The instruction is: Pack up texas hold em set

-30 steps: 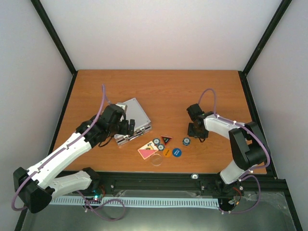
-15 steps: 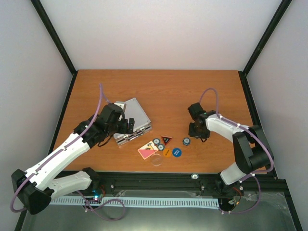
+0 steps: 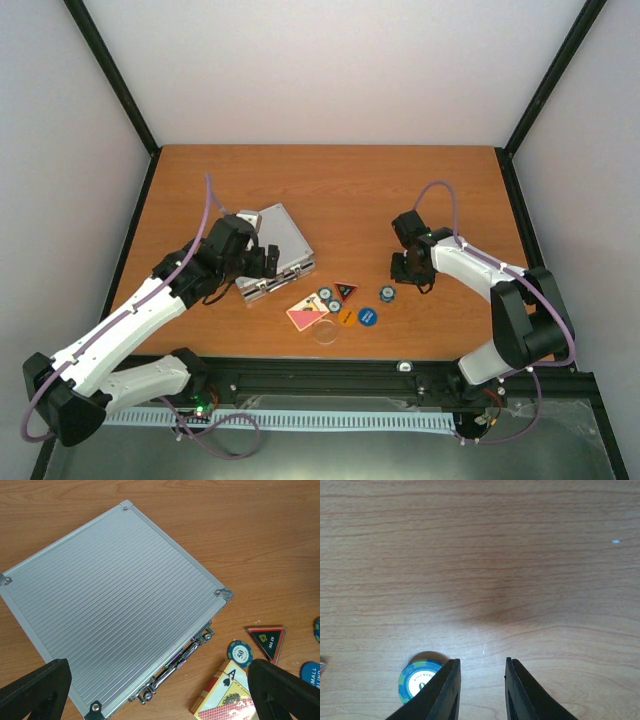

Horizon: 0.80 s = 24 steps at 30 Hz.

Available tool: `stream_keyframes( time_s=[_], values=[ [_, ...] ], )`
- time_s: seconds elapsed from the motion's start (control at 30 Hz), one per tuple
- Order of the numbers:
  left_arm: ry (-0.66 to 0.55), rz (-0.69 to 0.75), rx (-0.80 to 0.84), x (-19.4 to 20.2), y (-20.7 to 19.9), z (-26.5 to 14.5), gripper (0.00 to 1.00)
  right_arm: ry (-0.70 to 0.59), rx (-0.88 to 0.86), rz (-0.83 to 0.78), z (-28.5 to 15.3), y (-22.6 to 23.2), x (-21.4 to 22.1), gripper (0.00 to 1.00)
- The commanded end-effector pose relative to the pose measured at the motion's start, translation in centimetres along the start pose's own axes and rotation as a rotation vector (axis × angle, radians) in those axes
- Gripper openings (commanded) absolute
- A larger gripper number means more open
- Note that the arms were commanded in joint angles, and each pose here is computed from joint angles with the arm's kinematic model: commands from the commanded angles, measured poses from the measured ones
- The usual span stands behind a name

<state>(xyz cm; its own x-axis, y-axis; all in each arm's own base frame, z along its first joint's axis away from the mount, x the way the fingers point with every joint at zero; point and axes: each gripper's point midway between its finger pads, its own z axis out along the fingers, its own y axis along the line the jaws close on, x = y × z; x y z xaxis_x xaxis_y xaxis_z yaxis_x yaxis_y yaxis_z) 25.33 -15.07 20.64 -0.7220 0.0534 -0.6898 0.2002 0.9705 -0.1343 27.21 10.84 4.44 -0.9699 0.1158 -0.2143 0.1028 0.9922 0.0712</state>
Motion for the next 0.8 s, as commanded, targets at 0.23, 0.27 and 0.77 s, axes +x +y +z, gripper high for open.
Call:
stream_keyframes(
  time_s=[0.23,0.27,0.77],
  values=[
    [-0.030,0.009,0.010,-1.0,-0.4,-0.3,1.00,-0.001,-0.023,-0.023,0.2,0.7,-0.3,0.31],
    [-0.030,0.009,0.009,-1.0,-0.4,-0.3,1.00,-0.002,-0.020,-0.026,0.2,0.6,-0.4,0.32],
    [-0.010,0.007,0.006,-0.8,-0.6,0.5,1.00,-0.020,-0.085,-0.150,-1.0,3.0,-0.9,0.78]
  ],
)
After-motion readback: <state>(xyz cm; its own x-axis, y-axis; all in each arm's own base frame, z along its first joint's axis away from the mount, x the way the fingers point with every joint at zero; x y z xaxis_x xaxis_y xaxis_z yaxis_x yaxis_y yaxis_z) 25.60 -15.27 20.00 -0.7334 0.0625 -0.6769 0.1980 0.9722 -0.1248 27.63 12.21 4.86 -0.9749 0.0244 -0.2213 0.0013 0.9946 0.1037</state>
